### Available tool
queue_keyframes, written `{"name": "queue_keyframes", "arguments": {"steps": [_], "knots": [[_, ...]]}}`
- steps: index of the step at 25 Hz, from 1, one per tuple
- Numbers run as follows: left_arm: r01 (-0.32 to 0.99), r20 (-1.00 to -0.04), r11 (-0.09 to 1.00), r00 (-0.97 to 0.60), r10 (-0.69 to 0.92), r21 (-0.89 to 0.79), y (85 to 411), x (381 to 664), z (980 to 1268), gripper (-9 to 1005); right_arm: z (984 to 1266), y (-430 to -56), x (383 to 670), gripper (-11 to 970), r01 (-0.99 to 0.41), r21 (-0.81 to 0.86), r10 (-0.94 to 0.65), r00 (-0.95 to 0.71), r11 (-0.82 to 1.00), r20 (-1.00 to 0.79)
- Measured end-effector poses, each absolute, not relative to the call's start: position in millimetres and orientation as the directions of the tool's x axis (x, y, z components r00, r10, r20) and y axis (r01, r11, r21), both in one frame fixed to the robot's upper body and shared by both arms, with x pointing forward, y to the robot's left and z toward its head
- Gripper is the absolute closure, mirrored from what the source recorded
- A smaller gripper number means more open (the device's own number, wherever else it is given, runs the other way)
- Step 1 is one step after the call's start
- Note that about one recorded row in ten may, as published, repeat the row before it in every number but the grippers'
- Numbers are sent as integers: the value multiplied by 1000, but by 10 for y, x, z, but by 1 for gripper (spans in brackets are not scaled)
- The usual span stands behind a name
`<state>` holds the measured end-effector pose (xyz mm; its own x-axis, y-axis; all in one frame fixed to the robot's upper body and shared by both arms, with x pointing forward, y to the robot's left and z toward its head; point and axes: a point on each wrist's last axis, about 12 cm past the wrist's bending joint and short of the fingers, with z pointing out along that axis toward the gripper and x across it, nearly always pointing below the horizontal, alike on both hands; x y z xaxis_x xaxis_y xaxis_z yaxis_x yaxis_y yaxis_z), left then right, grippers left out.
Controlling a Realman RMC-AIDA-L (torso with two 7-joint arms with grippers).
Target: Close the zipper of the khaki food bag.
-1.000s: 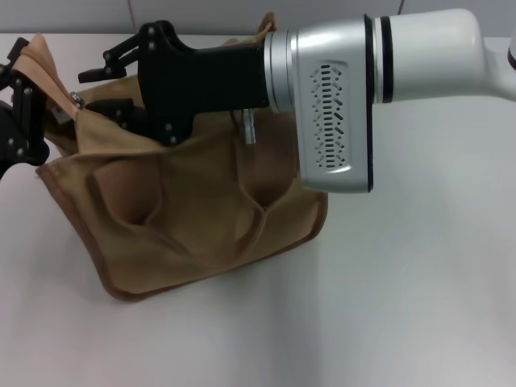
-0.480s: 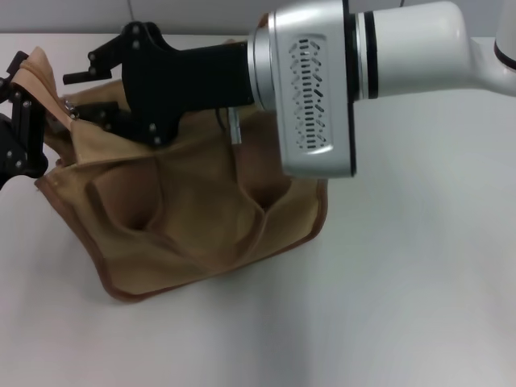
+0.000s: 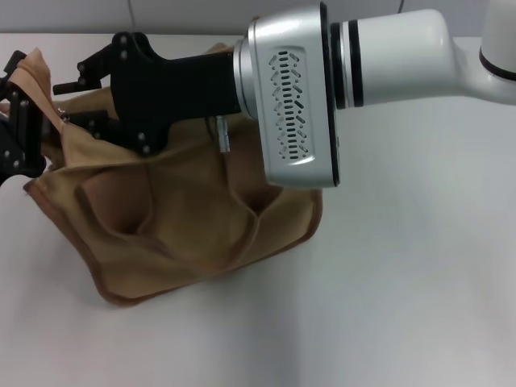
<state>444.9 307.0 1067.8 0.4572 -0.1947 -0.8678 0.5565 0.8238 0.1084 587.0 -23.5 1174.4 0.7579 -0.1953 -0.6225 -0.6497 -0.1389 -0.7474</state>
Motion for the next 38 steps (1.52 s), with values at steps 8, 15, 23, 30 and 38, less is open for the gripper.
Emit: {"name": "queue_keyframes", "arguments": {"steps": [8,15,23,30,38], "knots": [[551,-868,828,457,-194,105,3081,4428,10671,975,11753,-234,5880,758,-660,-746,-187,747,-95,-637],[546,-869,832,455,-193,102,3090,4415,10664,975,11688,-218,5848,783,-640,-761,-200,763,-107,-614],[545,-868,833,455,-196,98,3093,4393,10659,976,11669,-214,5826,811,-639,-760,-197,765,-117,-613],[545,-867,833,456,-202,92,3088,4380,10656,976,11656,-218,5832,836,-640,-759,-204,764,-118,-612],[511,-873,857,446,-196,69,3120,4303,10609,975,11615,-311,5876,955,-644,-763,-240,751,-61,-615]]}}
